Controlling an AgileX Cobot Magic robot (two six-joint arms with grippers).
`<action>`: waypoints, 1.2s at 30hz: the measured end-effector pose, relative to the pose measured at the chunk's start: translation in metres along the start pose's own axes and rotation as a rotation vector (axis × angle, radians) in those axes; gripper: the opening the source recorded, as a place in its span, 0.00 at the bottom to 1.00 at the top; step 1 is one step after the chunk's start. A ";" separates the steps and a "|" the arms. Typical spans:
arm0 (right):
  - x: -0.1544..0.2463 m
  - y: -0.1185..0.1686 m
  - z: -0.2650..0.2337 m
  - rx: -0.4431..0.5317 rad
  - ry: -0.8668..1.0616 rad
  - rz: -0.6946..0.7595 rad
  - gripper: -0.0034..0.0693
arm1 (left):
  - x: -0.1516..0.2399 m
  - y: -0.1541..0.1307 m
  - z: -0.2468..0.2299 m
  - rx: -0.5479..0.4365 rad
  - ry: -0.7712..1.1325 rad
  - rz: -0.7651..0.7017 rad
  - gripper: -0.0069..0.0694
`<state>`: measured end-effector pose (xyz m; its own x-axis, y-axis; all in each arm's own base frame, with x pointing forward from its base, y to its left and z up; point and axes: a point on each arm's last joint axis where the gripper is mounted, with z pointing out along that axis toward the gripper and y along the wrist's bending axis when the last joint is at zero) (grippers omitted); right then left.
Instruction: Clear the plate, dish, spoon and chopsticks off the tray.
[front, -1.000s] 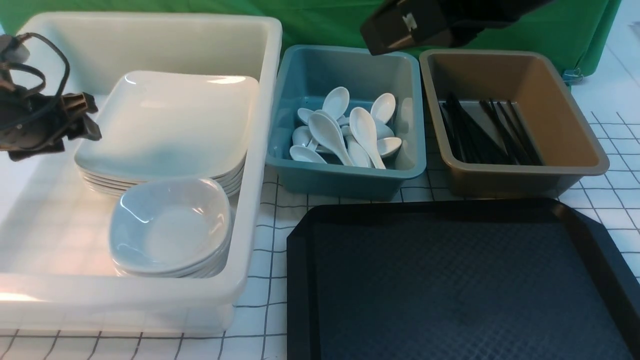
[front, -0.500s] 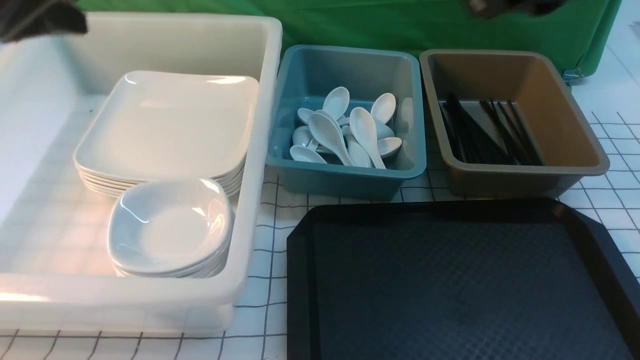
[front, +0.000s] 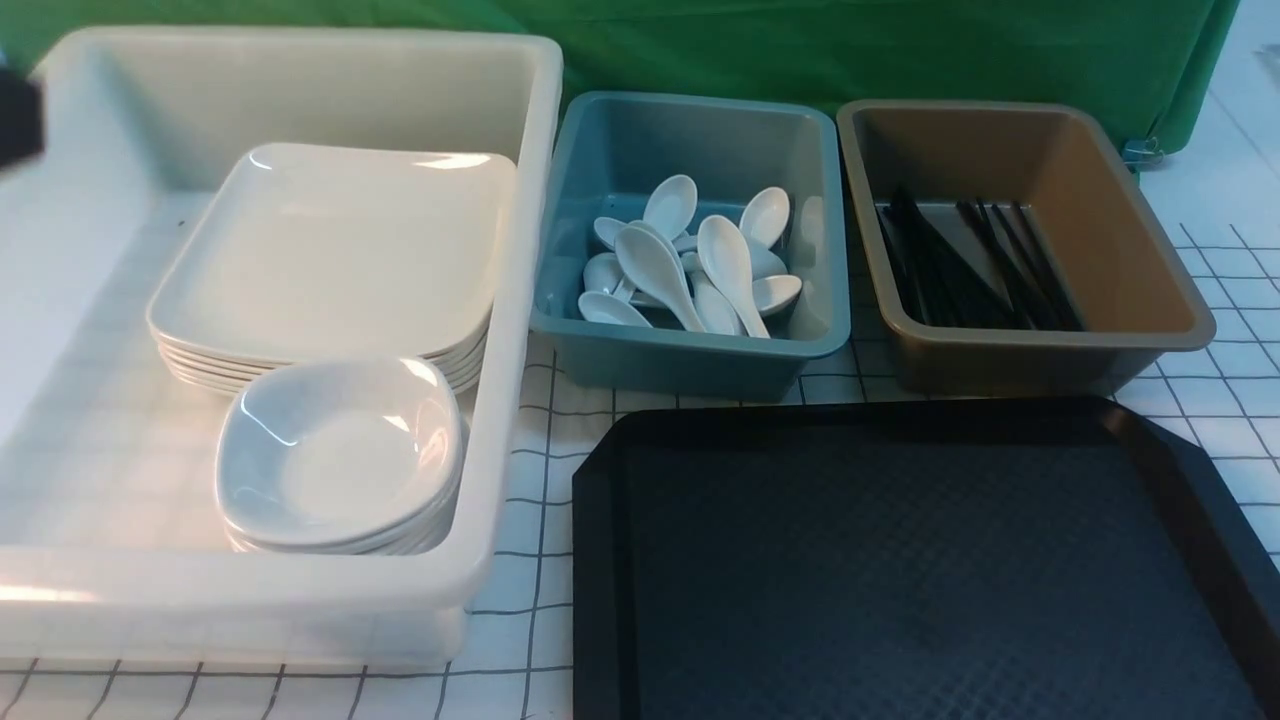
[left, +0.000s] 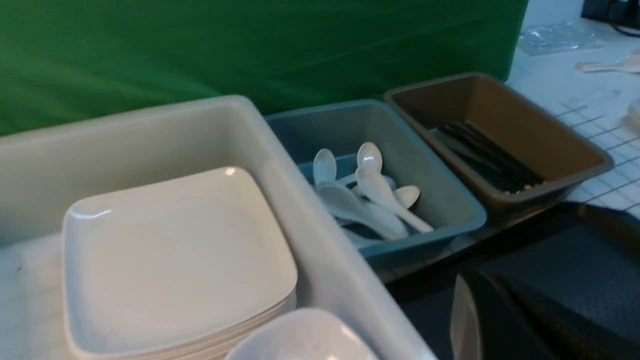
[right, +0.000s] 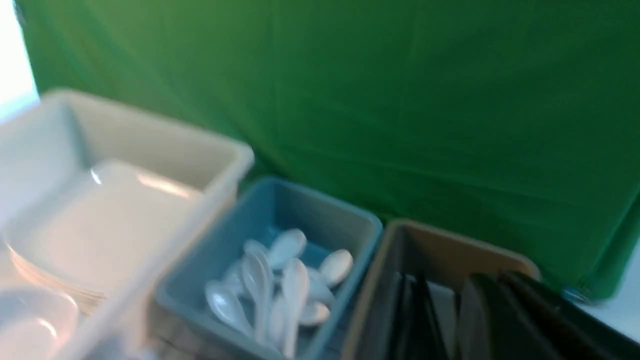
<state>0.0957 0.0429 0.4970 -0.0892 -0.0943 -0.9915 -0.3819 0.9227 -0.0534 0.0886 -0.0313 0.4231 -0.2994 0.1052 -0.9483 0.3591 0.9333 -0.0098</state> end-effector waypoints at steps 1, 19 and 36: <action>0.016 0.000 -0.005 -0.050 -0.028 0.019 0.06 | 0.009 -0.003 -0.008 -0.013 -0.015 0.004 0.09; 0.157 0.004 -0.072 -0.194 -0.524 0.129 0.08 | 0.063 -0.006 -0.013 -0.052 -0.218 -0.213 0.09; 0.157 0.004 -0.072 -0.196 -0.526 0.137 0.17 | 0.064 0.000 -0.014 -0.140 -0.208 -0.106 0.09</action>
<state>0.0140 0.0044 0.3495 0.3000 0.2660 -0.9161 -0.5671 0.8219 0.0530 0.0573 -0.0194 0.3668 -0.1354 -0.0550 -0.9893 0.2052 0.9753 -0.0823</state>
